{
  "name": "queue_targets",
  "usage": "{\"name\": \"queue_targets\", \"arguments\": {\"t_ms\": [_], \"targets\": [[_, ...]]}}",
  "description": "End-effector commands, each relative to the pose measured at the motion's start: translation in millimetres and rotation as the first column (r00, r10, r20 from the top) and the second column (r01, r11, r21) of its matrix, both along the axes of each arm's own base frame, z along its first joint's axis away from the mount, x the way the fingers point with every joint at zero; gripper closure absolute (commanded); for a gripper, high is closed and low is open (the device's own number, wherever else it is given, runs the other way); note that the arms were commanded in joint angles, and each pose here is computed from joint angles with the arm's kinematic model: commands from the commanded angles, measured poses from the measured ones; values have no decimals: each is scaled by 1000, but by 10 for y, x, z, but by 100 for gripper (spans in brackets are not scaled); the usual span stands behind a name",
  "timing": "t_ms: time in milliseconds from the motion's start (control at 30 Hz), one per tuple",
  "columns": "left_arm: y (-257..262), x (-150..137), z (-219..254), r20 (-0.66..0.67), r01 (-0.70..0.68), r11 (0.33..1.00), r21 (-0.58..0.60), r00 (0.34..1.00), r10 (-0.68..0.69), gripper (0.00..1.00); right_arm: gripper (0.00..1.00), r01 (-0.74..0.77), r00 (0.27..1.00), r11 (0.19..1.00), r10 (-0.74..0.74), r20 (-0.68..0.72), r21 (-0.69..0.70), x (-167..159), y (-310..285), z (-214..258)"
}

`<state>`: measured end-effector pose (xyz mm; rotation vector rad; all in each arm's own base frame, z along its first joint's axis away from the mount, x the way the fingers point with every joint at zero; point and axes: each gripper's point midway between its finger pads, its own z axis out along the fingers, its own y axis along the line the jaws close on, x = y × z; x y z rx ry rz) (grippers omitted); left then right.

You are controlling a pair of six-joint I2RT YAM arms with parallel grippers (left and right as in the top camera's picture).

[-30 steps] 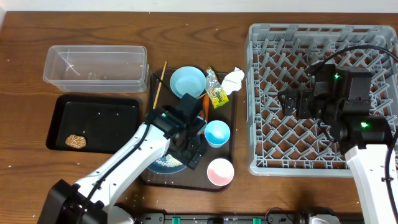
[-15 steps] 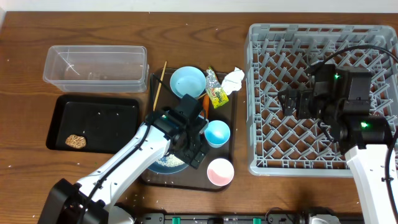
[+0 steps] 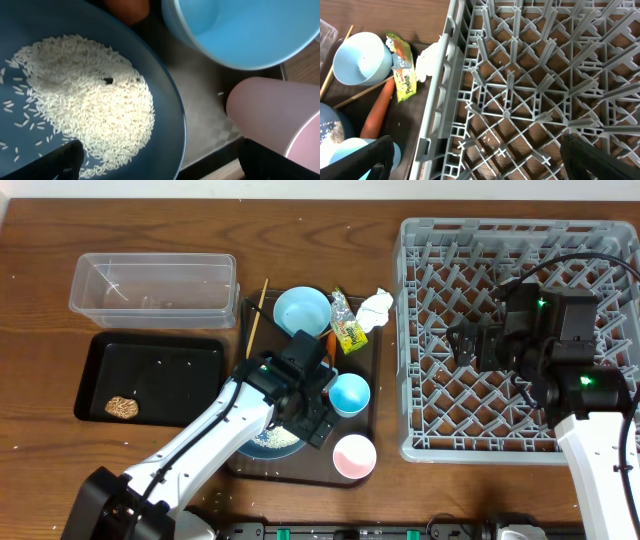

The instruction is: Sort waste into correct bins and load items into the dishwasher rack

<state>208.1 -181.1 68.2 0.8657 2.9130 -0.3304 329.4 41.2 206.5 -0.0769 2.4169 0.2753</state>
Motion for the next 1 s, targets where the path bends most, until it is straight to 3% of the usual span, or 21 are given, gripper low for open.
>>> {"name": "queue_targets", "arguments": {"t_ms": [0,233,400,733,833,933,967], "targets": [[56,-101,-115,-41,-7,1000,20,999,8,1,1,-15,1000,1000,16,17,-17,31,-1,55],[126,-201,-246,-69,-17,999,39,997,20,0,1,-15,1000,1000,16,23,-17,43,-1,64],[115,-184,-259,-67,-44,998,35,997,46,9,1,-16,999,1000,16,28,-16,51,0,73],[238,-296,-509,-108,-79,993,94,990,89,17,1,-15,999,1000,16,31,-16,57,0,78],[241,-298,-517,-110,-78,992,96,990,89,26,1,-15,999,1000,16,31,-17,57,0,78],[236,-292,-517,-108,-79,992,94,990,89,54,1,-15,999,1000,16,32,-17,58,0,79],[236,-292,-517,-108,-79,992,94,990,89,59,1,-15,999,1000,16,32,-17,58,-1,79]]}}
